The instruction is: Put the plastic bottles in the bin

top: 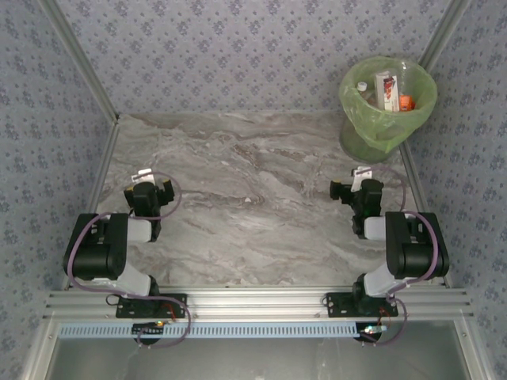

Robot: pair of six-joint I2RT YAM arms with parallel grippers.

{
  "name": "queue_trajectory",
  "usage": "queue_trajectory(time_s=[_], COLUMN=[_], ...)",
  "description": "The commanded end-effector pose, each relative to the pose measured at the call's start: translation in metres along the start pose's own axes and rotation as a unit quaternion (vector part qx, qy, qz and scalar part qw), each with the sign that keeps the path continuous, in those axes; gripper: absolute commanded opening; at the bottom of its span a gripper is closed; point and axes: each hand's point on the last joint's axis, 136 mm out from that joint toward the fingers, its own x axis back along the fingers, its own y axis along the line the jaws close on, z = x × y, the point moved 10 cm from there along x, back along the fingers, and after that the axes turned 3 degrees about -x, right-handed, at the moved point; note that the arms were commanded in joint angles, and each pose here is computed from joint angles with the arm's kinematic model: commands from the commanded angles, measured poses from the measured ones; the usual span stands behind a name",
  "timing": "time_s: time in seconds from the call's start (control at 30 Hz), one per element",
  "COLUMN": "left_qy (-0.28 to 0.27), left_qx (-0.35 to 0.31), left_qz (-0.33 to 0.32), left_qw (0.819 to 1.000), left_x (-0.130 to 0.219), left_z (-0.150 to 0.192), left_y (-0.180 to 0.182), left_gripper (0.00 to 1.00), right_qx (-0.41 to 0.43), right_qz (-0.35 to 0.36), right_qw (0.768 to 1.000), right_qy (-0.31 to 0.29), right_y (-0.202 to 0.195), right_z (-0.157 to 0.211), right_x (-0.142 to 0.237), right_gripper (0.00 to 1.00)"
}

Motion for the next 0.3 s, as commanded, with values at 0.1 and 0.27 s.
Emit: queue_trajectory(time_s=[0.1,0.27], left_qy=[-0.027,-0.028], left_qx=[0.004,0.004], left_qz=[-0.006,-0.006], left_qw=[1.000,1.000], left_x=[-0.0018,-0.0015], left_z=[-0.0136,-0.0137], left_y=[0.0002,0.0004], left_gripper=[0.99,0.99], right_qx=[0.008,0.004], right_qz=[-0.040,-0.016], right_qw=[0.999,1.000], right_qy=[-0.010,-0.008], right_y=[0.0028,0.0012], right_z=[-0.0052,-0.0051], right_x=[0.0012,0.0002], right_gripper=[0.99,0.99])
